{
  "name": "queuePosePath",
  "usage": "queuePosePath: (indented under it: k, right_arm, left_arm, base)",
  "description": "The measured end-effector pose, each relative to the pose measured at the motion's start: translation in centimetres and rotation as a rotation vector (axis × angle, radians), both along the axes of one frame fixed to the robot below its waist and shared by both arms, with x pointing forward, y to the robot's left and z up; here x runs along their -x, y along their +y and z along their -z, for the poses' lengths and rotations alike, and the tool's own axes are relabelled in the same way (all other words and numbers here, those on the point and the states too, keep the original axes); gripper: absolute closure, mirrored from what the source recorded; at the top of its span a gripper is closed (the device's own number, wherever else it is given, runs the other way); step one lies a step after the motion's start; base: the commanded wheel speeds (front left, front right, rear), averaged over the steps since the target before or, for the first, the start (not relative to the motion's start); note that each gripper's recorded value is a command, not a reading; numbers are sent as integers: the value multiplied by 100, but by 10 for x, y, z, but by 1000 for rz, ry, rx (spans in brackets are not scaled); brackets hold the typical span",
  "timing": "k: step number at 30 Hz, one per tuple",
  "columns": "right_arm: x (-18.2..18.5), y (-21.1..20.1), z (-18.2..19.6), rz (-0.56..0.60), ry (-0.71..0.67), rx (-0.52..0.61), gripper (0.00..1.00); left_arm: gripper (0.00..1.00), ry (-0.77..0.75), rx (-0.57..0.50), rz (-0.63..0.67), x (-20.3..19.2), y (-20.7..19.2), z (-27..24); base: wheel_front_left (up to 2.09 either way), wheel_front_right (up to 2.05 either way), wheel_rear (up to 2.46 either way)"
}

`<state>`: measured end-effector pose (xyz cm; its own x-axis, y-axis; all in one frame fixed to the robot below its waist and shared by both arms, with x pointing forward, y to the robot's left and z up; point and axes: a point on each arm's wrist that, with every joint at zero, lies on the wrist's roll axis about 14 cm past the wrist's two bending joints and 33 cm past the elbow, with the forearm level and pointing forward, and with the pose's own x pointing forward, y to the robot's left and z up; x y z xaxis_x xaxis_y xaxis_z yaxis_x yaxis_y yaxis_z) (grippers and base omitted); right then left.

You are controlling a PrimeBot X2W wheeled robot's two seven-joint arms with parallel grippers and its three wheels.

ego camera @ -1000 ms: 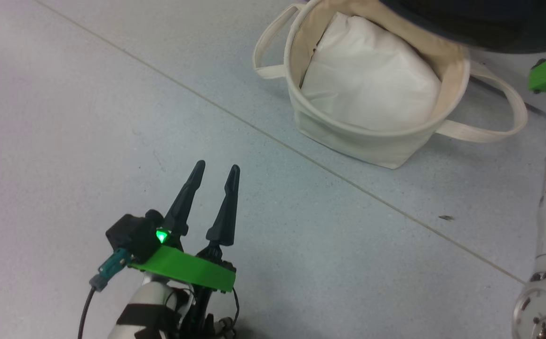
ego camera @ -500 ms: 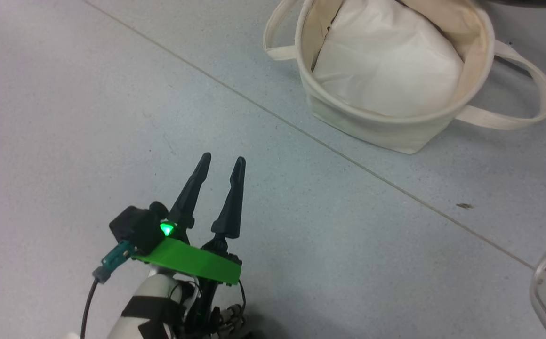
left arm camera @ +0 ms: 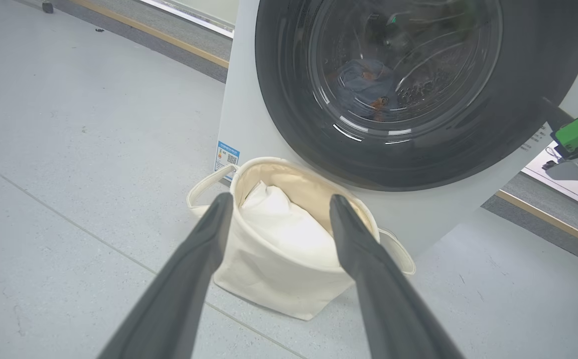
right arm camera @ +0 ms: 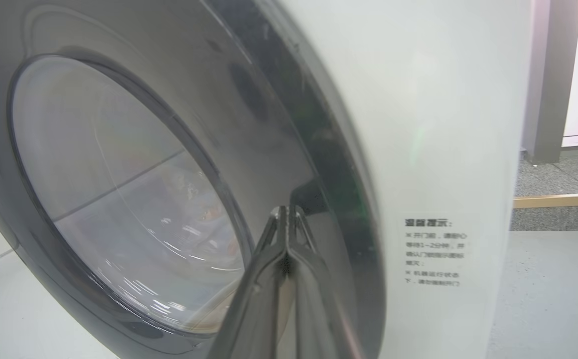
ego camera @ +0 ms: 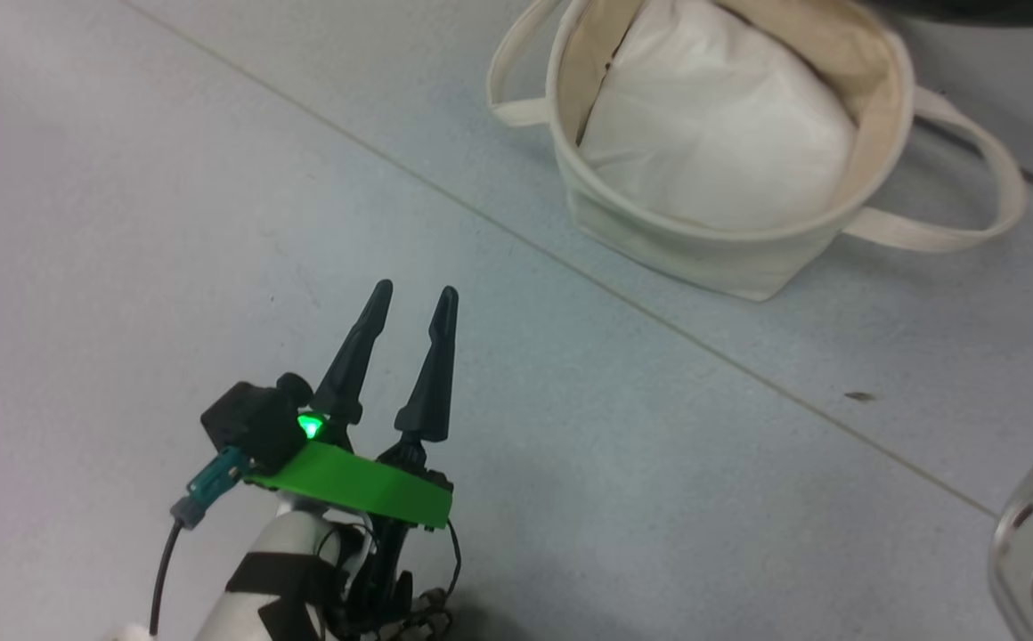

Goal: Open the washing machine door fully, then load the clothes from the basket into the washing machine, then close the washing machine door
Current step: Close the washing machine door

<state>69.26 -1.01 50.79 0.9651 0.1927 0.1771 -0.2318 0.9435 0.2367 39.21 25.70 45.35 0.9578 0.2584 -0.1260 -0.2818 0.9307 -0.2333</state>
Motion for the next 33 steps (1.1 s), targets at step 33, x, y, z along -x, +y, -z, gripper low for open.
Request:
queuePosePath:
  k: [33]
  right_arm:
    - [292,-118,-16,13,40,-55,100]
  left_arm:
    - [0,-196,50,342,3,-100,-48]
  base:
    - [0,0,0]
